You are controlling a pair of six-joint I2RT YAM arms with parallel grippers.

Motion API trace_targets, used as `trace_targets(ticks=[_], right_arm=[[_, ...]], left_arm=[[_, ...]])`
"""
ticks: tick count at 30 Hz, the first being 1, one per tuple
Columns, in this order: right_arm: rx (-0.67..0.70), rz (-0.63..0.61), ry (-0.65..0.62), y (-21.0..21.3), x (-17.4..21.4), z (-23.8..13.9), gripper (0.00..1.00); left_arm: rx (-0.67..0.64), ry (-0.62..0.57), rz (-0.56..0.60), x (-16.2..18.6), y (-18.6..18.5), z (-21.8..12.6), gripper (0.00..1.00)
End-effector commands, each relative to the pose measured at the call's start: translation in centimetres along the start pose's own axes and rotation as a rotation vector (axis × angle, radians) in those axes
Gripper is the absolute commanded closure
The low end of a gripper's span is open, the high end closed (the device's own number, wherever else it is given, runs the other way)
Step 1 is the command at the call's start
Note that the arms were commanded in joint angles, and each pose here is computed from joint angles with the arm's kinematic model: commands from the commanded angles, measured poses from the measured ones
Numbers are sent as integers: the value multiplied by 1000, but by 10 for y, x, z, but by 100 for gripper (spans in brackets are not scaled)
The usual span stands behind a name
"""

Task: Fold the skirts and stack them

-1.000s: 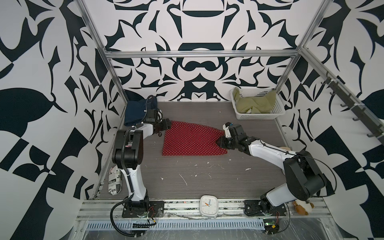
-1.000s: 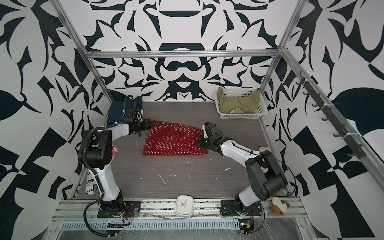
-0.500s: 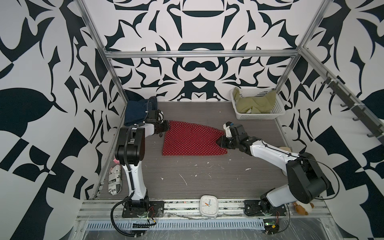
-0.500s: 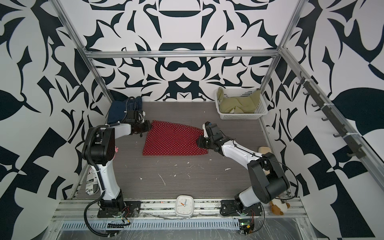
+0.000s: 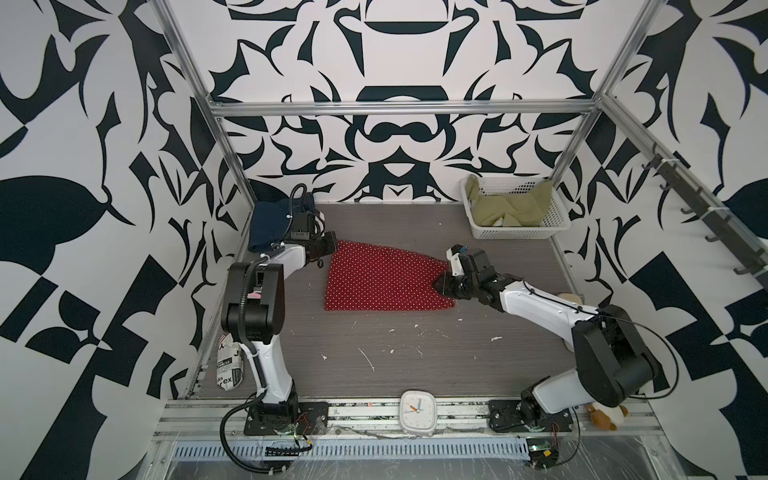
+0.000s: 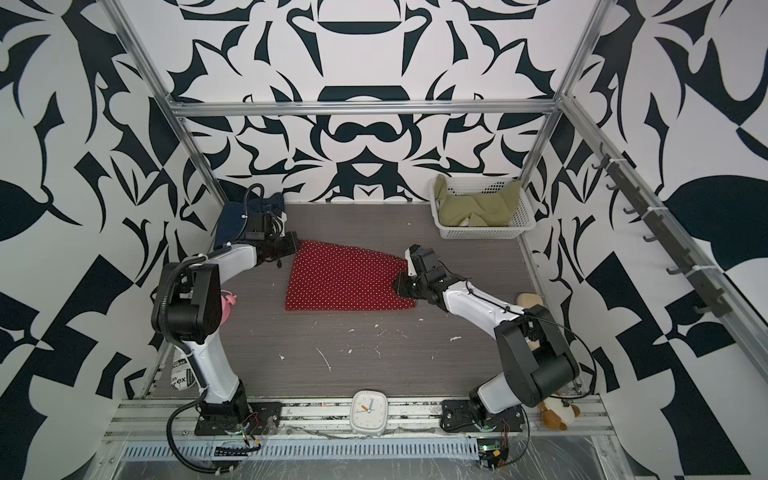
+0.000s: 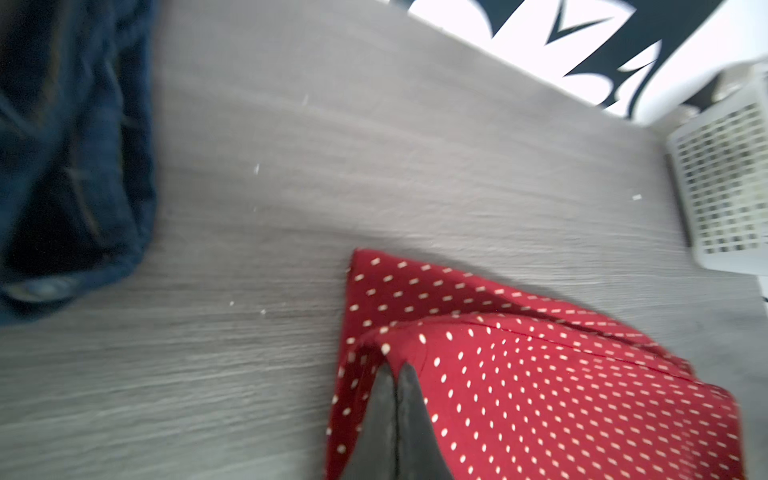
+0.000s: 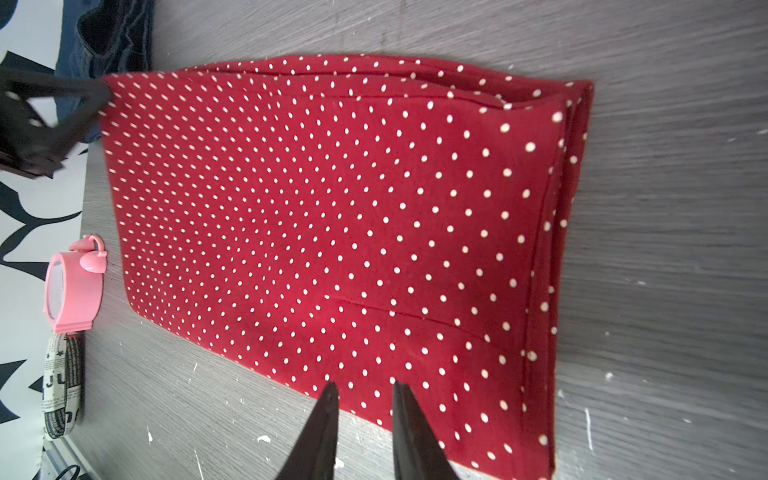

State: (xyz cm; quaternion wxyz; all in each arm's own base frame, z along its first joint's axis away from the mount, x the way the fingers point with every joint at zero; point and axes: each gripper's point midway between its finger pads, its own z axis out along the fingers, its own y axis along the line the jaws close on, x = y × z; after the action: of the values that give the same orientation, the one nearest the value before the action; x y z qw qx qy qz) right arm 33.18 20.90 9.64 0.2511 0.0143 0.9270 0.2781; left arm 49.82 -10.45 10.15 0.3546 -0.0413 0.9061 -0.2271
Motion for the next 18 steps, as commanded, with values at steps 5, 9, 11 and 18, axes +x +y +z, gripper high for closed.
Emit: trace_targets(ticks=[5, 9, 11, 18], right_arm=[[-21, -13, -29, 7, -9, -6, 72], [-19, -15, -28, 7, -9, -5, 72], [-17, -16, -24, 6, -8, -6, 72], [-8, -19, -32, 5, -8, -9, 72]], left_arm=[[-9, -36, 67, -25, -10, -4, 100], [-8, -31, 92, -32, -8, 8, 100], [-4, -33, 104, -36, -10, 10, 100], [-8, -39, 110, -46, -11, 13, 100]])
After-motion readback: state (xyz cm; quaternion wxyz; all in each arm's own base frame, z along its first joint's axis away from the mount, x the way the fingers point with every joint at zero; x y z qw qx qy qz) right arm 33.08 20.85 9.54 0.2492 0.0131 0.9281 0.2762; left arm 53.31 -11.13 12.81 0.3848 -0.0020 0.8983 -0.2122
